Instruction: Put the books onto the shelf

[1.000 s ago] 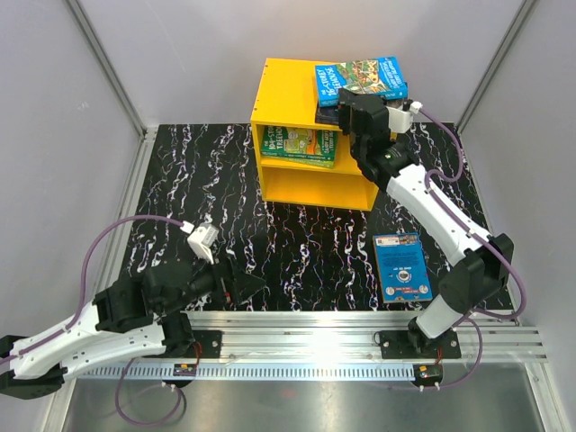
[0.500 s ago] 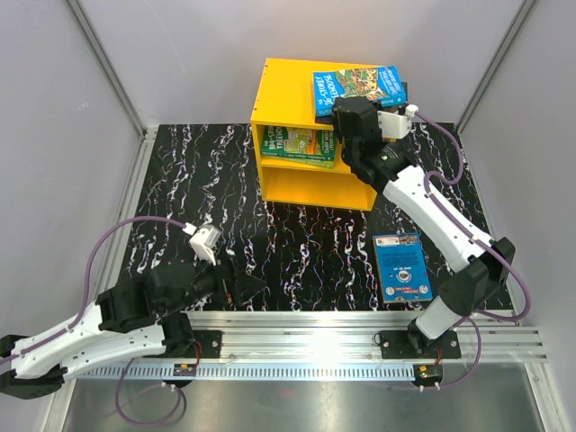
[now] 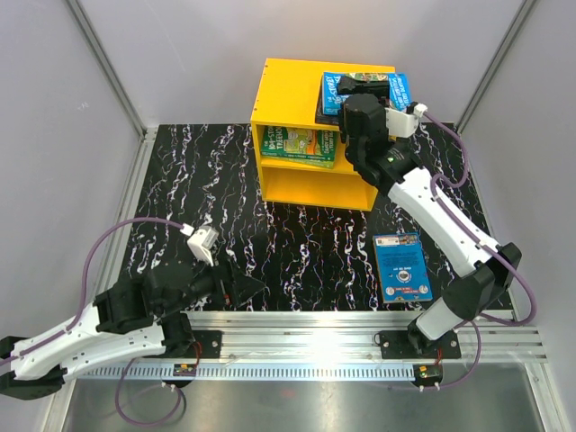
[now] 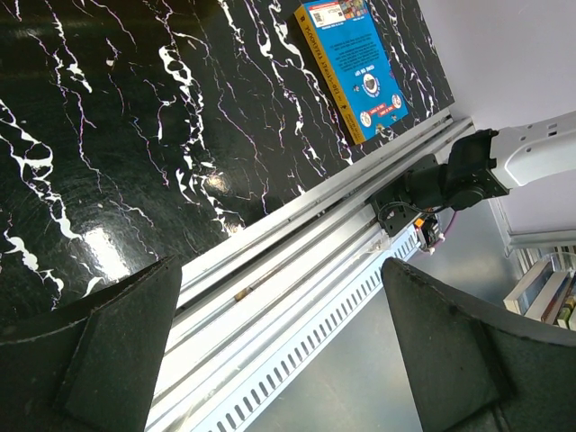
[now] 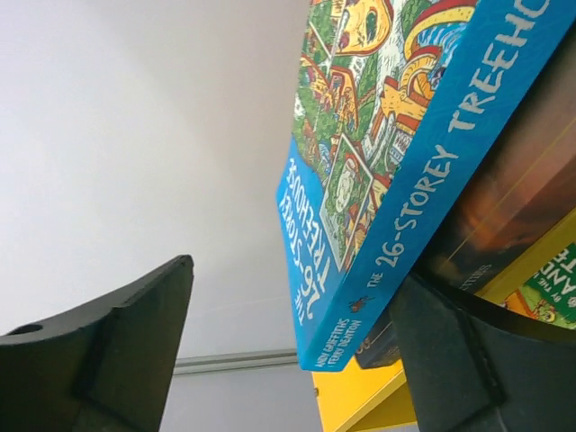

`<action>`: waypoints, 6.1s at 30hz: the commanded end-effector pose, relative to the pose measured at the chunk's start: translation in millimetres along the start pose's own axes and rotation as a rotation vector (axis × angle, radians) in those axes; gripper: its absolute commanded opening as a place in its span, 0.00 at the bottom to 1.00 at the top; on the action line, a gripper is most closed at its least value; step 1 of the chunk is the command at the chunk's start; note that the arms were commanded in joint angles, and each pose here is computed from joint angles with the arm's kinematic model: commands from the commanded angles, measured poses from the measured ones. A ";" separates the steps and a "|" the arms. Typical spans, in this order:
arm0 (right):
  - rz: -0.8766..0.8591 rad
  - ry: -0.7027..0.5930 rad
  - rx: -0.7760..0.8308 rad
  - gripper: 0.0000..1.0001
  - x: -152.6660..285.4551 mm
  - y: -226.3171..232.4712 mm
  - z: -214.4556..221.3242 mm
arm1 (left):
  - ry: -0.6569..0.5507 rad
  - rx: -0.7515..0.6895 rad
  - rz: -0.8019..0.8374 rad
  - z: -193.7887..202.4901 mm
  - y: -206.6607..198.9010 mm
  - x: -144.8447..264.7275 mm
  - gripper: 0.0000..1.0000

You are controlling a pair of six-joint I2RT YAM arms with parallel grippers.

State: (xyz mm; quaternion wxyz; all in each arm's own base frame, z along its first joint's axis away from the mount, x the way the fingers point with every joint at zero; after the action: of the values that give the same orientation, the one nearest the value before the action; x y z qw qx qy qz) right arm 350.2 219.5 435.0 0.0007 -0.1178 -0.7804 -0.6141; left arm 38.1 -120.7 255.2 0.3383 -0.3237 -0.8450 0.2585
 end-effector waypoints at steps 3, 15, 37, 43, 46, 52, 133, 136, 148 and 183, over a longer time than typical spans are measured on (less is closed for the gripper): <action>-0.081 0.030 0.006 0.98 17.3 18.3 -13.5 | -0.030 0.001 0.010 -1.8 0.6 1.8 0.96; -0.156 0.284 0.097 1.00 22.3 24.8 10.6 | -0.020 -0.007 0.001 -2.0 -2.9 -5.9 0.96; -0.163 0.563 0.132 1.00 23.0 -7.6 -15.4 | -0.010 -0.025 -0.026 1.4 -2.4 -20.1 0.97; -0.155 0.755 0.046 1.00 23.2 -18.7 -3.6 | -0.001 -0.032 -0.038 0.9 -5.0 -25.6 0.97; -0.169 0.809 0.022 1.00 25.9 -21.8 -1.6 | -0.005 -0.031 -0.047 0.9 -4.4 -26.9 0.98; -0.020 0.715 0.349 1.00 46.2 -60.3 -27.0 | 0.000 -0.043 -0.046 2.5 -5.7 -35.1 0.98; 0.585 0.631 0.660 0.94 93.2 -369.0 -85.6 | 0.287 0.195 -0.122 60.9 16.7 -252.9 0.91; 0.572 0.697 0.604 0.90 95.1 -380.0 -77.0 | 0.294 0.208 -0.103 62.4 14.7 -261.0 0.91; 0.449 0.930 0.402 0.57 116.7 -396.0 -38.6 | 0.341 0.241 -0.214 86.2 26.1 -287.3 0.90; 0.420 1.050 0.619 0.28 168.9 -378.0 8.2 | 0.057 0.059 -0.291 27.2 11.9 -212.0 0.00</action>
State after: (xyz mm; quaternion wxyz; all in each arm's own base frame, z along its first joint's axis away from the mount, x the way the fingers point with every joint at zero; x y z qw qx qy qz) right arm 137.1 185.0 93.4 0.4938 0.0508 -0.7892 -0.3617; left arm 133.9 -275.2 118.8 0.4641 -0.1753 -0.8381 0.2270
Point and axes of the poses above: each gripper's point midway between its finger pads, its own x axis back along the fingers, its own y axis along the line the jaws close on, z = x × y, the point moved 10 cm from there along x, back along the fingers, and after that the axes turned 4 degrees about x, right-handed, at the moved point
